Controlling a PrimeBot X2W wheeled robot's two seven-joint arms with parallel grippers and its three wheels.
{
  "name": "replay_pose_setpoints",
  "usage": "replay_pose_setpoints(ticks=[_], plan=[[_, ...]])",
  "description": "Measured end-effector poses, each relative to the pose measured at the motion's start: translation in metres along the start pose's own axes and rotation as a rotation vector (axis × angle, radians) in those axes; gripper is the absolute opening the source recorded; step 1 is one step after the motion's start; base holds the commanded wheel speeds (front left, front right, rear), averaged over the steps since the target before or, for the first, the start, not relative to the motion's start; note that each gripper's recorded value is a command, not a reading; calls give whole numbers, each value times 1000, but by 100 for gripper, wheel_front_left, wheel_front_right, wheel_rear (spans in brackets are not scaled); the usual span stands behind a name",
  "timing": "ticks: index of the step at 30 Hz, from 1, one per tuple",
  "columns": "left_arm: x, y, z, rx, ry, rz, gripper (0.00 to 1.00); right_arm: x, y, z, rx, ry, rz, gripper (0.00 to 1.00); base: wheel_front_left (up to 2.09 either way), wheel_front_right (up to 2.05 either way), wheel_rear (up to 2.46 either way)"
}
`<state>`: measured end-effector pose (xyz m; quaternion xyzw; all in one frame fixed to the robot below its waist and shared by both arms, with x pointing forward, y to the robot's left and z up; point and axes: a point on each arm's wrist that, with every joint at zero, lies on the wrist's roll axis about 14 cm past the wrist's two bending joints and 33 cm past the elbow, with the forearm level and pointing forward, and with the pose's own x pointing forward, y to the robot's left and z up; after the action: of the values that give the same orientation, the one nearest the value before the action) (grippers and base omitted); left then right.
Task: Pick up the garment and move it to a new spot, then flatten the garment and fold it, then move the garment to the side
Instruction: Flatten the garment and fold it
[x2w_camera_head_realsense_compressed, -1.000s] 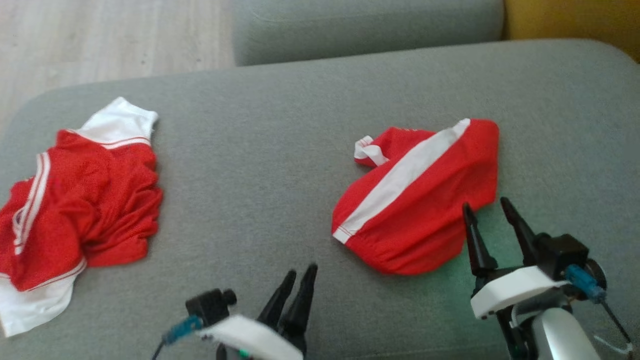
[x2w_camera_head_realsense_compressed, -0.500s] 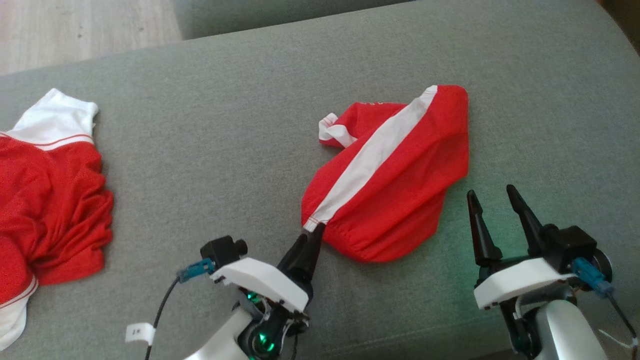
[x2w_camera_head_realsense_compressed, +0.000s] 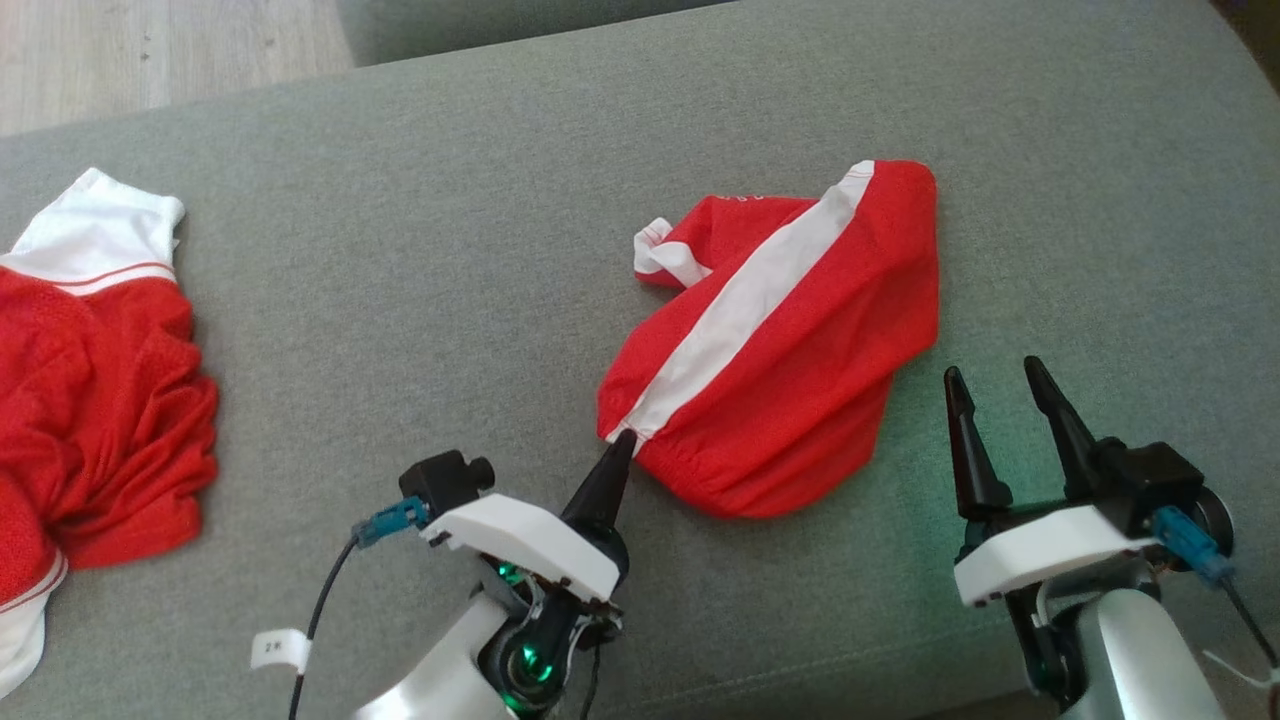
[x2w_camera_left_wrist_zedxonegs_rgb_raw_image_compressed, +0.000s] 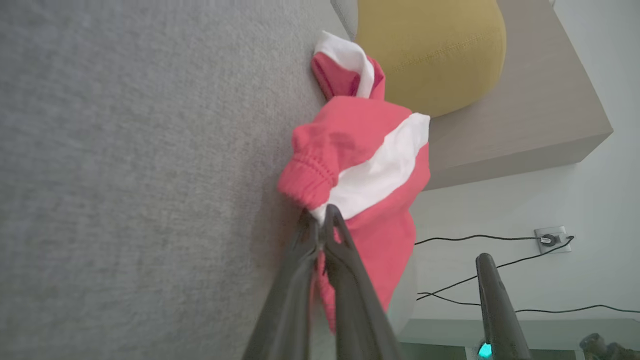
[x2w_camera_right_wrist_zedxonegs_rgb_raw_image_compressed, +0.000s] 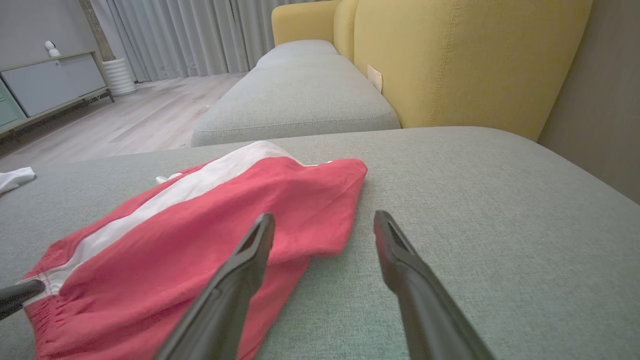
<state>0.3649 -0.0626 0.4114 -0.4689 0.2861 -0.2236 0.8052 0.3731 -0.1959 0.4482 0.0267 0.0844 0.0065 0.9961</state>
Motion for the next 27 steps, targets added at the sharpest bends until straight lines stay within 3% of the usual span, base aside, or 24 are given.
replay_pose_setpoints(ticks=[4,8,14,16,17,22,27], plan=[[1,-10,7,32,-19,-35,0,-1,-1,0,1,-4,-2,100,0,0,0],[7,-42,22,120,-59,-137,0,-7,-8,5,11,-26,-26,100,0,0,0],[32,-141,42,394,-48,-421,0,-18,-30,25,40,-107,-94,100,0,0,0],[45,-193,56,564,-30,-547,0,-32,-45,26,62,-124,-146,100,0,0,0],[45,-193,56,564,-30,-547,0,-32,-45,26,62,-124,-146,100,0,0,0],[54,-272,54,726,7,-720,0,-61,-77,21,87,-133,-261,100,0,0,0],[34,-315,23,751,92,-866,0,-85,-104,23,95,-157,-356,100,0,0,0]])
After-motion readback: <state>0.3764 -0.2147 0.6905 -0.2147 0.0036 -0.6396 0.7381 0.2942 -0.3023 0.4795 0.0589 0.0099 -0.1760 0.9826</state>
